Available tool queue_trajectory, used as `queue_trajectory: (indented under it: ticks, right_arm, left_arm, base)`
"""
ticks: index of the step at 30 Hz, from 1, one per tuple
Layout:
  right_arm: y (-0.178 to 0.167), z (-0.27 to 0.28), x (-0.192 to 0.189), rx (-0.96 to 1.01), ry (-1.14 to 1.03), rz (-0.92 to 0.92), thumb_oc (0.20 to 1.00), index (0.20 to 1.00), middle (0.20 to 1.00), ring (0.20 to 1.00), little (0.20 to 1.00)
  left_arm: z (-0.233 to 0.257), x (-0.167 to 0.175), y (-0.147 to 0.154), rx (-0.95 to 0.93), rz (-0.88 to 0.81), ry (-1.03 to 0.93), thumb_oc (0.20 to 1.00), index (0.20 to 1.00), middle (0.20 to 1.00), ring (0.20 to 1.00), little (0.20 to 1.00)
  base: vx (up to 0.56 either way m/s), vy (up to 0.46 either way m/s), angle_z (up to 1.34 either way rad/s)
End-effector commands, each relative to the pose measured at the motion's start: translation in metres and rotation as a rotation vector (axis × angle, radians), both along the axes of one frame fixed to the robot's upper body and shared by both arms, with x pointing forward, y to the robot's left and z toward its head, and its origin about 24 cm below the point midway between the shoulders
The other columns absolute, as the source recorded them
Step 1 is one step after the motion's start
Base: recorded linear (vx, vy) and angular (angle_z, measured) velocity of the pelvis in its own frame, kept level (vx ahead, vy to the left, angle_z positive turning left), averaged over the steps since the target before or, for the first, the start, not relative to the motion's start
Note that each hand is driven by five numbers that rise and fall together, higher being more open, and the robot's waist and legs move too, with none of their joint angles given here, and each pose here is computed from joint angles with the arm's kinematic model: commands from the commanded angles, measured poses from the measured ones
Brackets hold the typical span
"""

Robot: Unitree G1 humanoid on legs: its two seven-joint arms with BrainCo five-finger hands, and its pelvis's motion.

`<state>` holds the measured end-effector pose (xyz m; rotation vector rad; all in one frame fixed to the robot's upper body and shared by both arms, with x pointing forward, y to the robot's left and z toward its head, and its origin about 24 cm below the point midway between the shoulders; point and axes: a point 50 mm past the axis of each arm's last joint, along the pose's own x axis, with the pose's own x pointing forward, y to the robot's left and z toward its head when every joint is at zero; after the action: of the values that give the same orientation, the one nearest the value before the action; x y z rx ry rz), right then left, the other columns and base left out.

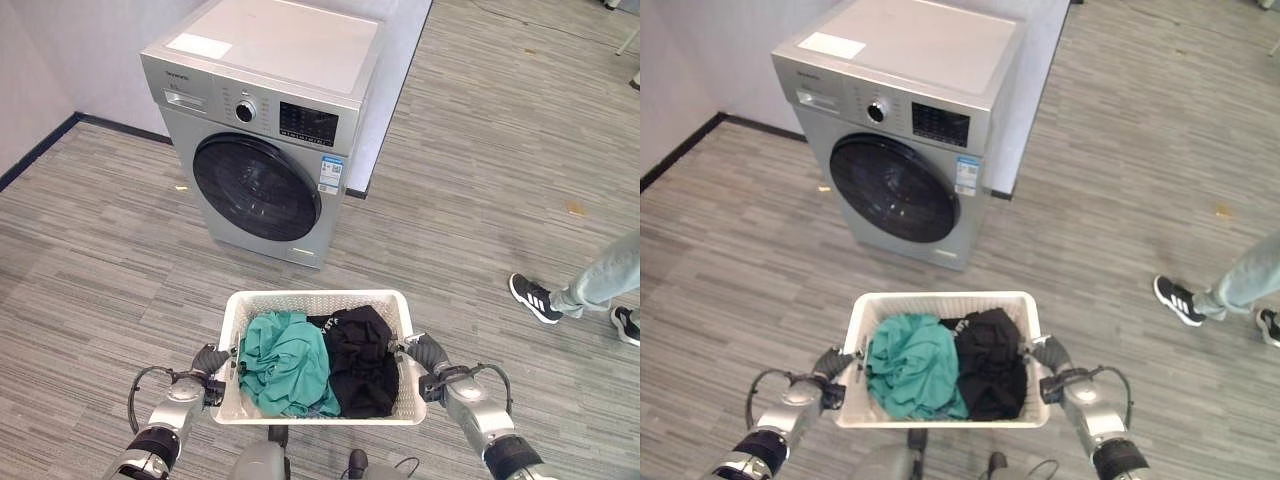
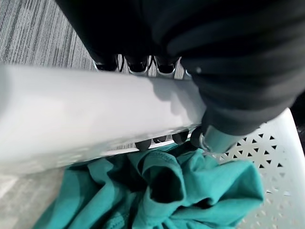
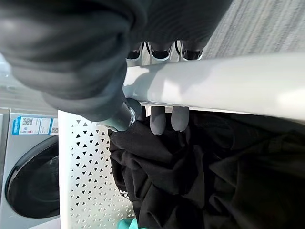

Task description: Grab the laundry basket,head to the washer,open it,put in the laundry and shut it.

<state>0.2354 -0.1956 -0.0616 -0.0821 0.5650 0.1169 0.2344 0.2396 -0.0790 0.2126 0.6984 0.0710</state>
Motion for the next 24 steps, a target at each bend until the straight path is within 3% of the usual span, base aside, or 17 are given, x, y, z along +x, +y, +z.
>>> queue_trajectory:
  ticks: [1,7,24]
  right_arm:
    - [-0.006,0.018,0.007,0.006,-0.092,0.078,0.2,0.2,0.2,0.2,0.2]
    - [-0.008,0.034,0.022,-0.027,-0.151,0.111,0.2,0.2,0.2,0.2,0.2]
    - [-0.016,0.016,0.008,-0.023,-0.072,0.076,0.2,0.2,0.2,0.2,0.2]
  left_arm:
    - [0.03,0.022,0.018,-0.017,0.073,-0.176,0.2,0.2,0.2,0.2,0.2]
    - [0.037,0.031,0.014,0.008,0.014,-0.188,0.2,0.2,0.2,0.2,0.2]
    - [0.02,0.022,-0.001,-0.035,0.011,-0.138,0.2,0.2,0.2,0.2,0.2]
  base:
    - [0.01,0.192,0.07]
    - [0.07,0.063,0.01]
    - [0.03,-0.024,0.1]
